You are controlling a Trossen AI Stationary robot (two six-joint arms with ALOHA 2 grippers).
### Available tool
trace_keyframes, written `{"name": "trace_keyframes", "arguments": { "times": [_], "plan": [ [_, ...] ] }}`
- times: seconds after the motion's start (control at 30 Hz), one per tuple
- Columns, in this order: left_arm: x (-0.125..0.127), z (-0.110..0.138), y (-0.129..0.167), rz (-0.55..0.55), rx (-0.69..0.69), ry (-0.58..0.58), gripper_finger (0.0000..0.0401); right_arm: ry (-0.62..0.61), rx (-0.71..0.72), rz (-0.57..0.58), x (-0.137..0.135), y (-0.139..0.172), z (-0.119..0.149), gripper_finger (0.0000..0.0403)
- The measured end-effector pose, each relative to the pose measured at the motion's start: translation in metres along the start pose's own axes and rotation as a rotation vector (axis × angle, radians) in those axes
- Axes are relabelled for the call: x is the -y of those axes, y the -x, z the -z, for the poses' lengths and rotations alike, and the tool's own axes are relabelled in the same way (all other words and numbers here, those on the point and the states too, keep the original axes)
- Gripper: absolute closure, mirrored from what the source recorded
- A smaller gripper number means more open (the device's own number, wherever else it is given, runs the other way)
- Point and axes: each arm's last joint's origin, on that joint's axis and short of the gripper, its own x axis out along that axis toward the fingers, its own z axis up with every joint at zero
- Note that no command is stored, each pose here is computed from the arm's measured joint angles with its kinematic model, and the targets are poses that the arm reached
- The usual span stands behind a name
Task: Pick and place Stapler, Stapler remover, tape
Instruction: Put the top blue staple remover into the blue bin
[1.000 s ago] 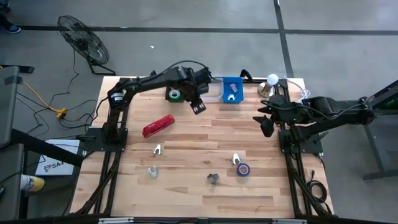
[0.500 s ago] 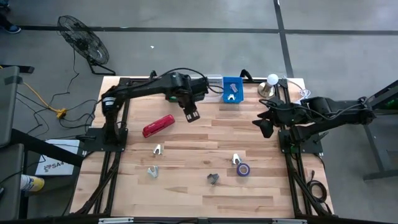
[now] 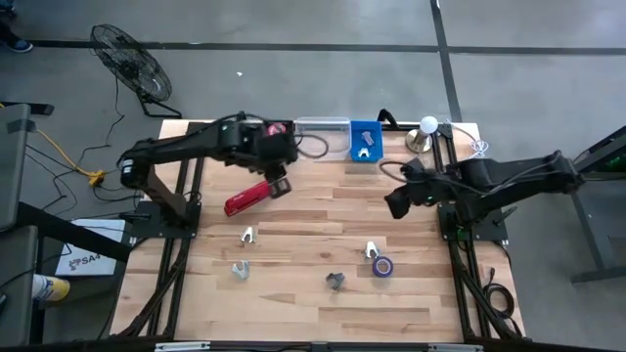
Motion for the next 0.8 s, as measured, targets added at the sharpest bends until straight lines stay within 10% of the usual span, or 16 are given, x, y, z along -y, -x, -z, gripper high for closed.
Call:
{"name": "trace_keyframes", "arguments": {
  "times": [0.8],
  "plan": [
    [0.015,0.133,0.030,0.030,0.099,0.031,0.0295,-0.072,-0.348,0.238,-0.034,-0.113,0.030,0.0182]
  ]
}}
